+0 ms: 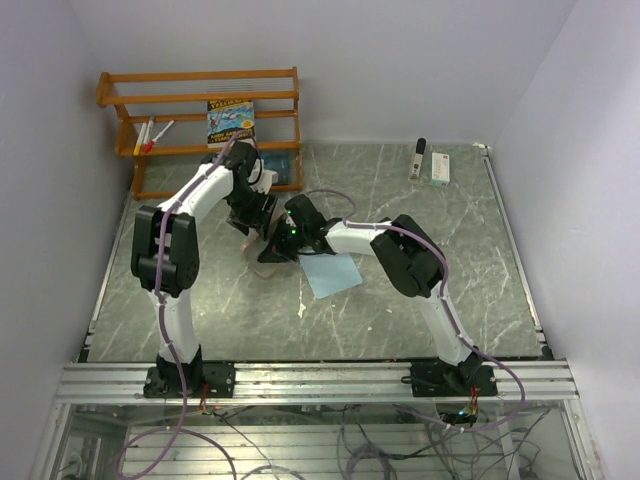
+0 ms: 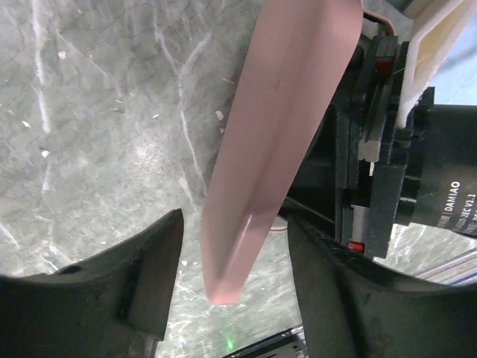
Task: Organize the sunglasses
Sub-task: Place the sunglasses case at the center of the board.
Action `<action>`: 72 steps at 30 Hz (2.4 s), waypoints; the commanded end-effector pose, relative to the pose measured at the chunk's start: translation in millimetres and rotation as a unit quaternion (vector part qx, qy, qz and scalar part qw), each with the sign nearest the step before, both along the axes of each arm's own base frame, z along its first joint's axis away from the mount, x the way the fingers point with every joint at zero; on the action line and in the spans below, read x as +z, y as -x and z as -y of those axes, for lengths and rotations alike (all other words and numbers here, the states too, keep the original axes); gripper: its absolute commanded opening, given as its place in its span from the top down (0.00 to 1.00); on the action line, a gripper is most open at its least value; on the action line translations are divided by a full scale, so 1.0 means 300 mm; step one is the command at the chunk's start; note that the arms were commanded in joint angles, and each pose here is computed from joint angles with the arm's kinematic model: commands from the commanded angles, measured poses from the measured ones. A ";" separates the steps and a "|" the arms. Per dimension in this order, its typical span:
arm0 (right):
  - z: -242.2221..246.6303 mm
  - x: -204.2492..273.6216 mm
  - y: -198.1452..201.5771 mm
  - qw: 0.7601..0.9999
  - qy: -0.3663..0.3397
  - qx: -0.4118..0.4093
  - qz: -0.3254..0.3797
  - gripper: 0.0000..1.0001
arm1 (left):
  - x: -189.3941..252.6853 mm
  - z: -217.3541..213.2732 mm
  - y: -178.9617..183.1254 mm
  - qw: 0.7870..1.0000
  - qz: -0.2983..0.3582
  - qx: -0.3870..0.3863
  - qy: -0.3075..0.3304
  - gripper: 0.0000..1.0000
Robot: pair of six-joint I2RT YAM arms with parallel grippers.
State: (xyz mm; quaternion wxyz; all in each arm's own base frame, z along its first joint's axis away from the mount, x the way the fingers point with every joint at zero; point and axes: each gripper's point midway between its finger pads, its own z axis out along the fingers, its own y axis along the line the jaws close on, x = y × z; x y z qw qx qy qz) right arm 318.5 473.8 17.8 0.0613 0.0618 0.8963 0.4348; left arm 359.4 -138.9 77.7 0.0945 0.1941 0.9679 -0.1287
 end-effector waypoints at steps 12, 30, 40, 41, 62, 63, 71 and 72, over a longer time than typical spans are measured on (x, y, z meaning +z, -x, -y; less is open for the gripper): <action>0.010 -0.055 0.025 1.000 0.001 0.000 -0.015 1.00 | 0.017 -0.021 -0.057 0.993 0.065 -0.028 -0.094 0.93; 0.165 0.349 0.113 0.993 -0.081 0.050 0.068 0.85 | 0.151 -0.211 -0.177 0.931 0.186 -0.124 -0.289 0.93; 0.432 0.301 0.060 0.988 0.101 0.019 0.117 0.83 | 0.228 -0.310 -0.212 0.878 0.251 -0.166 -0.372 0.93; 0.444 0.296 0.063 0.988 0.100 0.016 0.114 0.83 | 0.239 -0.315 -0.224 0.873 0.262 -0.167 -0.376 0.93; 0.496 0.229 0.092 0.990 0.103 0.012 0.091 0.81 | 0.163 -0.470 -0.306 0.847 0.312 -0.130 -0.410 0.93; 0.498 0.234 0.088 0.990 0.106 0.013 0.093 0.79 | 0.151 -0.473 -0.302 0.850 0.309 -0.127 -0.408 0.93; 0.515 0.243 0.075 0.987 0.124 0.020 0.101 0.70 | 0.078 -0.486 -0.261 0.858 0.294 -0.109 -0.406 0.76; 0.517 0.239 0.077 0.987 0.125 0.020 0.099 0.70 | 0.074 -0.486 -0.258 0.859 0.293 -0.108 -0.406 0.75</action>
